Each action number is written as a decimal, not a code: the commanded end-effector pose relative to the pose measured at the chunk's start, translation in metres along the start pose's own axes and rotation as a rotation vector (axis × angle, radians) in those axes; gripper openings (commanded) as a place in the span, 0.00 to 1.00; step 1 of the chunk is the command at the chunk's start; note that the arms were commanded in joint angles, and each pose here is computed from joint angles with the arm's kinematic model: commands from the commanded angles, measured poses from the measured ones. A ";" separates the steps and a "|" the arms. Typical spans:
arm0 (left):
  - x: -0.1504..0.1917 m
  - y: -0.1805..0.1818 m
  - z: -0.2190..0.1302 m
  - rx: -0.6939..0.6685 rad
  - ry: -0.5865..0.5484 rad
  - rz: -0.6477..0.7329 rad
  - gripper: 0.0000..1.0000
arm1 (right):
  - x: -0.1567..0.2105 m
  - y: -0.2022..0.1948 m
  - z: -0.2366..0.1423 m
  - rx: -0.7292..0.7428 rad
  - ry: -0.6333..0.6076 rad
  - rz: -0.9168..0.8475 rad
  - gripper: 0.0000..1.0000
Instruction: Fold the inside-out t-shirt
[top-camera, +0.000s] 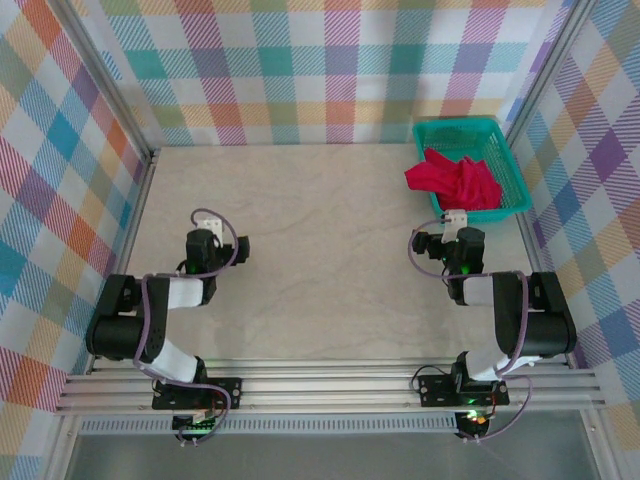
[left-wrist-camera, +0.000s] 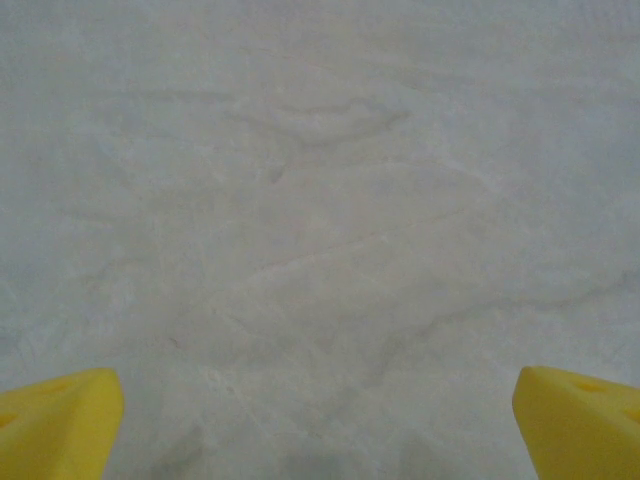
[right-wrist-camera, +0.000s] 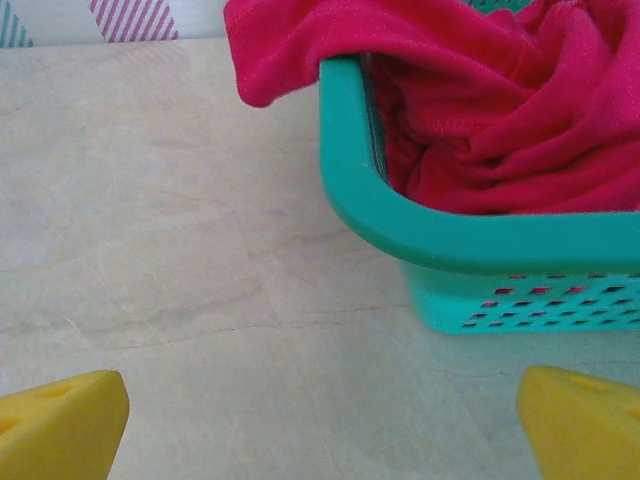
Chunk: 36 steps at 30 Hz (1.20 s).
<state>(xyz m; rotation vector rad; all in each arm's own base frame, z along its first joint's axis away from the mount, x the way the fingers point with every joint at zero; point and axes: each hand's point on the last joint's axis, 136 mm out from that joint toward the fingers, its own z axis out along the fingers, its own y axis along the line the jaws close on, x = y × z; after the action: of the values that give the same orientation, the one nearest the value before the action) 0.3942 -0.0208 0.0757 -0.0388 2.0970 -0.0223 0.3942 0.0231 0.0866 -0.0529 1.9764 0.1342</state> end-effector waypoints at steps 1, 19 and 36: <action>-0.072 -0.008 -0.033 -0.029 -0.028 -0.035 1.00 | -0.028 -0.018 -0.010 0.128 0.068 0.065 1.00; -0.095 0.016 -0.097 -0.174 0.082 -0.446 1.00 | -0.146 -0.054 -0.029 0.331 0.244 0.591 0.87; -0.047 -0.059 -0.062 0.228 0.221 -0.509 0.96 | -0.084 -0.108 0.094 0.374 0.512 0.652 0.59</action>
<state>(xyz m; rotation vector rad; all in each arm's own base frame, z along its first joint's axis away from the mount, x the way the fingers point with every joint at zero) 0.3612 -0.0641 0.1458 -0.4840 2.2544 -0.5086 0.5220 -0.0824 0.1157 0.9080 2.3987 0.1421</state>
